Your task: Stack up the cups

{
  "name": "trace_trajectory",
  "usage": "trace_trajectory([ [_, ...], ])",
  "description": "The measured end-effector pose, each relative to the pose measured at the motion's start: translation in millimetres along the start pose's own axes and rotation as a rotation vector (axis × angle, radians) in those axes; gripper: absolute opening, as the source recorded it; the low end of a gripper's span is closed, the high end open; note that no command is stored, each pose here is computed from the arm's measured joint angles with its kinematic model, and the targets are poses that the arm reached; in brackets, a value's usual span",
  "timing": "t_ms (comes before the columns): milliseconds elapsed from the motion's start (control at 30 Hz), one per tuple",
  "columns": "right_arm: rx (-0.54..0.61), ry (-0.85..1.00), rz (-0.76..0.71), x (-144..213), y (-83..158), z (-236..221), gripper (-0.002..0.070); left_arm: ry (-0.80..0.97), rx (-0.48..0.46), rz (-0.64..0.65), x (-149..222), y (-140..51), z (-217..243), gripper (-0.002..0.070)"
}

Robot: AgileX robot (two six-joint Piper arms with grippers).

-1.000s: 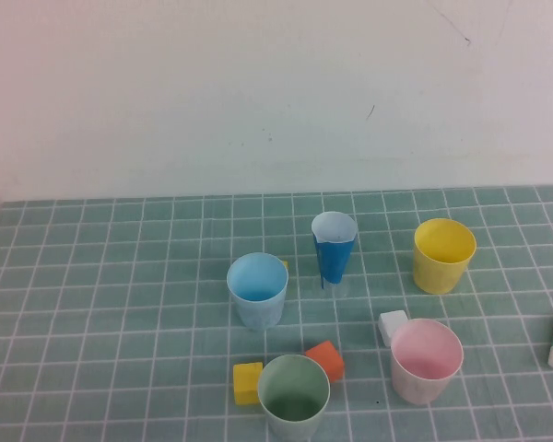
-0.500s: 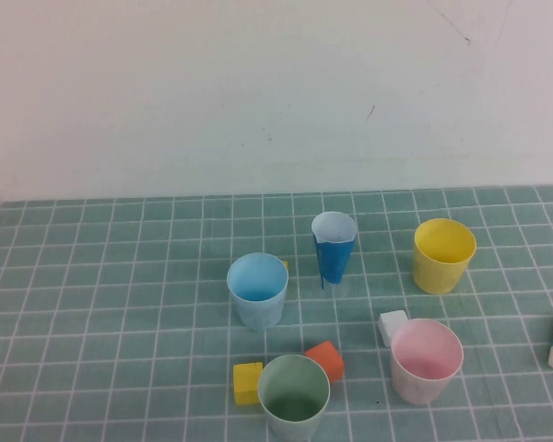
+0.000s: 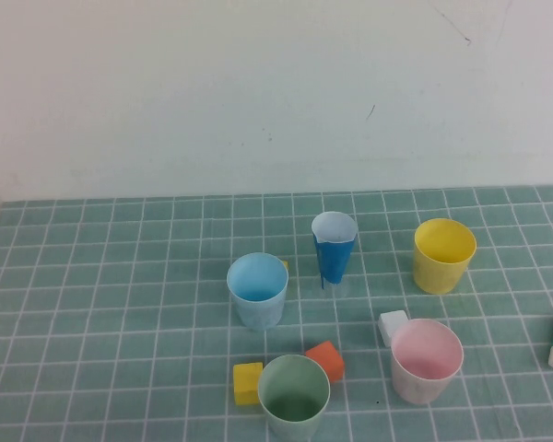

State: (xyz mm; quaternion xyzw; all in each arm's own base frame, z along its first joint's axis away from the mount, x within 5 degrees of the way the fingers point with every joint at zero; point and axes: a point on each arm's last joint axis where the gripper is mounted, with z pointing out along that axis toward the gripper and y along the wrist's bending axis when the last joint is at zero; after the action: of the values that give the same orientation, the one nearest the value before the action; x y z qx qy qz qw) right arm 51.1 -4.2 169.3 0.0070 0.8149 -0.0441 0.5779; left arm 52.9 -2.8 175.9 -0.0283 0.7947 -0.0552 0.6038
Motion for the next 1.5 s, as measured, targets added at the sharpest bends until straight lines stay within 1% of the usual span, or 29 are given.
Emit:
trace_trajectory([
  [100, 0.002, -0.021, -0.002, -1.4, -0.2, 0.2, -0.0002, 0.000, -0.001, 0.004, 0.0, 0.1, 0.0, -0.0002],
  [167, 0.006, -0.073, -0.002, -5.3, -0.5, 0.5, -0.0001, -0.010, -0.004, 0.015, -0.9, 0.4, 0.0, -0.0002],
  [300, 0.024, -0.313, -0.003, -26.7, -2.0, -3.7, -0.0002, -0.088, -0.015, 0.086, -7.6, 1.1, -0.1, -0.0002],
  [367, 0.034, -0.443, -0.003, -37.7, -2.8, -8.1, -0.0002, -0.189, -0.002, 0.104, -16.6, -0.7, -1.4, -0.0002],
  [533, 0.061, -0.723, -0.021, -58.9, -4.3, -22.2, -0.0002, -0.473, 0.060, 0.081, -40.7, -6.9, -9.9, -0.0002],
  [700, 0.102, -0.891, -0.074, -69.6, -5.2, -33.4, -0.0002, -0.724, 0.116, 0.082, -59.2, -12.1, -23.1, -0.0002],
  [800, 0.117, -0.951, -0.079, -72.9, -5.9, -37.9, -0.0002, -0.817, 0.138, 0.079, -65.1, -13.9, -29.2, -0.0002],
  [933, 0.122, -0.983, -0.080, -74.6, -6.0, -40.3, -0.0002, -0.862, 0.142, 0.081, -67.8, -14.2, -32.3, -0.0002],
  [1033, 0.127, -0.985, -0.088, -74.7, -6.0, -40.5, -0.0002, -0.861, 0.132, 0.047, -68.0, -12.3, -32.1, -0.0002],
  [1100, 0.127, -0.985, -0.088, -74.7, -6.0, -40.5, -0.0002, -0.812, 0.116, 0.020, -65.3, -10.0, -28.7, -0.0002],
  [1167, 0.125, -0.971, -0.089, -74.0, -6.0, -39.4, -0.0002, -0.710, 0.097, -0.003, -63.0, -8.5, -24.1, -0.0002],
  [1267, 0.110, -0.841, -0.098, -80.5, -6.2, -38.0, -0.0002, -0.586, 0.086, -0.046, -74.7, -9.3, -28.6, -0.0002],
  [1433, 0.104, -0.683, -0.152, -110.9, -7.7, -53.6, -0.0002, -0.452, 0.064, -0.008, -105.1, -13.7, -31.8, -0.0002],
  [1500, 0.086, -0.573, -0.153, -121.3, -8.3, -52.3, -0.0002, -0.406, 0.056, 0.001, -119.0, -15.5, -26.6, -0.0002],
])
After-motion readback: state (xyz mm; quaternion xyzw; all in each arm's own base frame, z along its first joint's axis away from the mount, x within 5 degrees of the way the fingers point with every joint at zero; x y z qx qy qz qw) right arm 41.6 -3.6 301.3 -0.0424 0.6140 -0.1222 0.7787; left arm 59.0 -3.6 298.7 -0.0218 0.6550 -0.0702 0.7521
